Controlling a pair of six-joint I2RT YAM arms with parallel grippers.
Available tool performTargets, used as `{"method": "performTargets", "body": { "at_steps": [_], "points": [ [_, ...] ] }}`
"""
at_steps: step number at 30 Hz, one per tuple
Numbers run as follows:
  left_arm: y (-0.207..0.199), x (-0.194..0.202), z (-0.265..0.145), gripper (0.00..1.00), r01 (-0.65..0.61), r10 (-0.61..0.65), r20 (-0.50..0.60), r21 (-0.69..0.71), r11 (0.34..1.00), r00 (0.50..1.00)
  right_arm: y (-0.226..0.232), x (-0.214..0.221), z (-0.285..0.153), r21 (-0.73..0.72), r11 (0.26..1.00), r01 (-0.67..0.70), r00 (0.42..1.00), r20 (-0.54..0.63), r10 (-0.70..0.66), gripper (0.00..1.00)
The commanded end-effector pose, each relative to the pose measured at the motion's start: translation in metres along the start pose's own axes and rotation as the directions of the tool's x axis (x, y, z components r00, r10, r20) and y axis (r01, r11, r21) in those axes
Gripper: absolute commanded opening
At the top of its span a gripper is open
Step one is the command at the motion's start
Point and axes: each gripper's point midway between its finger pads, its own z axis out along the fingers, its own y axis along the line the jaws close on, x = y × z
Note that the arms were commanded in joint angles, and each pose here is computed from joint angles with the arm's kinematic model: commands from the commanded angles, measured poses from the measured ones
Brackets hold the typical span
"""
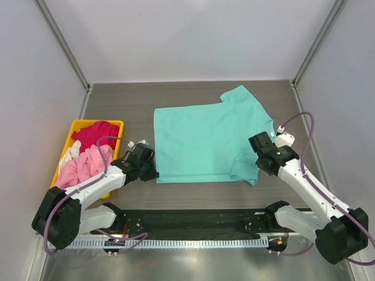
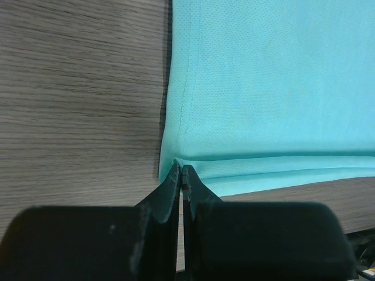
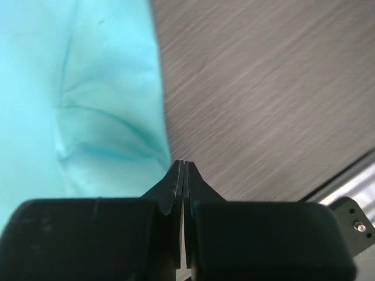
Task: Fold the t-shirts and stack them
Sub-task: Flatten the tshirt out
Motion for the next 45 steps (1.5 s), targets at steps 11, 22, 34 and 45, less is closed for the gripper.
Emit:
{"method": "performTargets", "body": {
  "at_steps": [11, 22, 34, 45],
  "points": [
    [-0.004, -0.006, -0.009, 0.00, 0.008, -0.009, 0.053, 0.024, 1.000, 0.999, 0.100, 0.001, -0.025, -0.252, 0.914, 0.319, 0.942, -0.026, -0.336, 0.37],
    [-0.005, -0.005, -0.008, 0.00, 0.007, -0.008, 0.048, 0.027, 1.000, 0.999, 0.111, 0.047, -0.007, -0.127, 0.888, 0.441, 0.883, -0.116, -0.455, 0.45],
    [-0.007, -0.003, -0.006, 0.00, 0.004, -0.005, 0.044, 0.029, 1.000, 0.999, 0.113, 0.077, 0.010, -0.146, 0.878, 0.456, 0.862, -0.174, -0.477, 0.43],
    [-0.005, -0.003, -0.005, 0.00, 0.006, -0.007, 0.044, 0.023, 1.000, 0.999, 0.105, 0.087, 0.018, -0.128, 0.889, 0.440, 0.870, -0.186, -0.457, 0.26]
  ]
}}
